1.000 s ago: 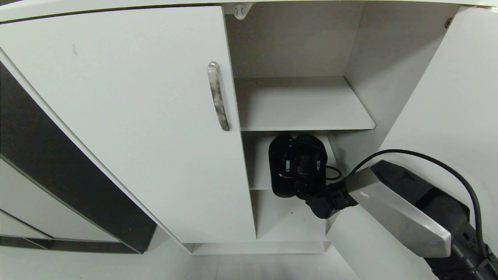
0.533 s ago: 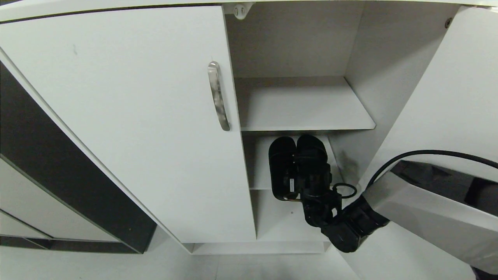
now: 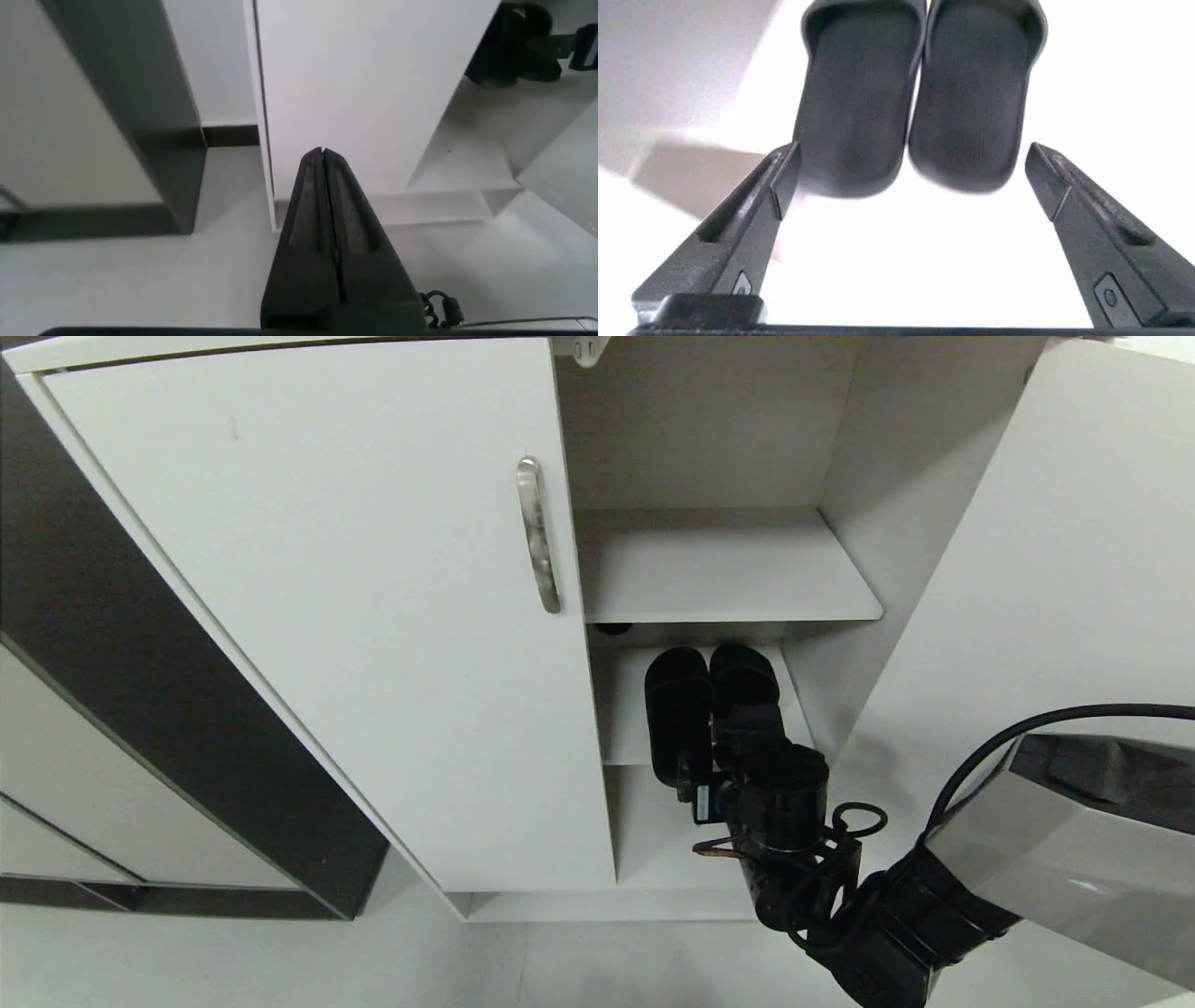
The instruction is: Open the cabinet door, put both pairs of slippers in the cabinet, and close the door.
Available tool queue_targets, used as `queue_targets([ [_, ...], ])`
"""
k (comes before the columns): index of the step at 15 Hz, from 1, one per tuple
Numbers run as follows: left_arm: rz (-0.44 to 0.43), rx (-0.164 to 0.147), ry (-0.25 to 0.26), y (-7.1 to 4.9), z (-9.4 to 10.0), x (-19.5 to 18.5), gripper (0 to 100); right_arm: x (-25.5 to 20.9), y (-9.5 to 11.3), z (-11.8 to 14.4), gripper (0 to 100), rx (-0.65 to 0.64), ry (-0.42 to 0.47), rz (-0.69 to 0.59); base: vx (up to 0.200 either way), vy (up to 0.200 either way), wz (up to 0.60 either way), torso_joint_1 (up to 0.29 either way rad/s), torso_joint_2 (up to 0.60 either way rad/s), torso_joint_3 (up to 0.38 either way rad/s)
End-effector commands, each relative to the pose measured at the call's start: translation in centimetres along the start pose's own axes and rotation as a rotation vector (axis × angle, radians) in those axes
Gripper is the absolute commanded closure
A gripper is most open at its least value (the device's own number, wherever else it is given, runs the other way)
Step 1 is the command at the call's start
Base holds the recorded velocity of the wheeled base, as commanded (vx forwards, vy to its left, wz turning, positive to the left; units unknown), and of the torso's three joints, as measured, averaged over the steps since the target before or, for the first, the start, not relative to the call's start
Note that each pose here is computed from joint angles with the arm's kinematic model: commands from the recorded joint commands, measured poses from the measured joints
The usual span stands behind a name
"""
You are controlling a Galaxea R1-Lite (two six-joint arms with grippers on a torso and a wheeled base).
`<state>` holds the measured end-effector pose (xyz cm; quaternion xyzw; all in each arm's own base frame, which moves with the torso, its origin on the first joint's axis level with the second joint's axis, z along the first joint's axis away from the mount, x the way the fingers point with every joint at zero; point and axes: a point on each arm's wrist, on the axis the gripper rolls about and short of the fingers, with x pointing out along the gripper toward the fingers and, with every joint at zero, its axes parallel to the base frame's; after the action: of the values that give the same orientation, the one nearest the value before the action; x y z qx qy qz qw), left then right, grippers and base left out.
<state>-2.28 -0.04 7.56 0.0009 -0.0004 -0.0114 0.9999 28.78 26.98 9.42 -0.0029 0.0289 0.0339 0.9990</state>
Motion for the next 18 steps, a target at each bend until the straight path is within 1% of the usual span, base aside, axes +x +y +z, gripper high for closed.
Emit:
queue_targets([
  [1, 0.000, 0.000, 0.001, 0.00, 0.01, 0.01, 100, -0.36, 0.21, 0.28, 0, 0.004, -0.005, 0.011, -0.200, 0.000, 0.00, 0.002, 0.00, 0.007],
  [4, 0.000, 0.003, 0.001, 0.00, 0.01, 0.01, 100, -0.62, 0.29, 0.05, 0, -0.002, 0.002, 0.017, -0.200, 0.000, 0.00, 0.001, 0.00, 0.002],
  [15, -0.002, 0.001, 0.001, 0.00, 0.01, 0.01, 100, -0.72, 0.28, -0.07, 0, -0.004, 0.004, 0.018, 0.000, 0.000, 0.00, 0.000, 0.00, 0.000],
  [18, -0.002, 0.001, 0.001, 0.00, 0.01, 0.01, 100, -0.79, 0.38, -0.13, 0, -0.006, 0.005, 0.021, 0.000, 0.000, 0.00, 0.001, 0.00, 0.155],
])
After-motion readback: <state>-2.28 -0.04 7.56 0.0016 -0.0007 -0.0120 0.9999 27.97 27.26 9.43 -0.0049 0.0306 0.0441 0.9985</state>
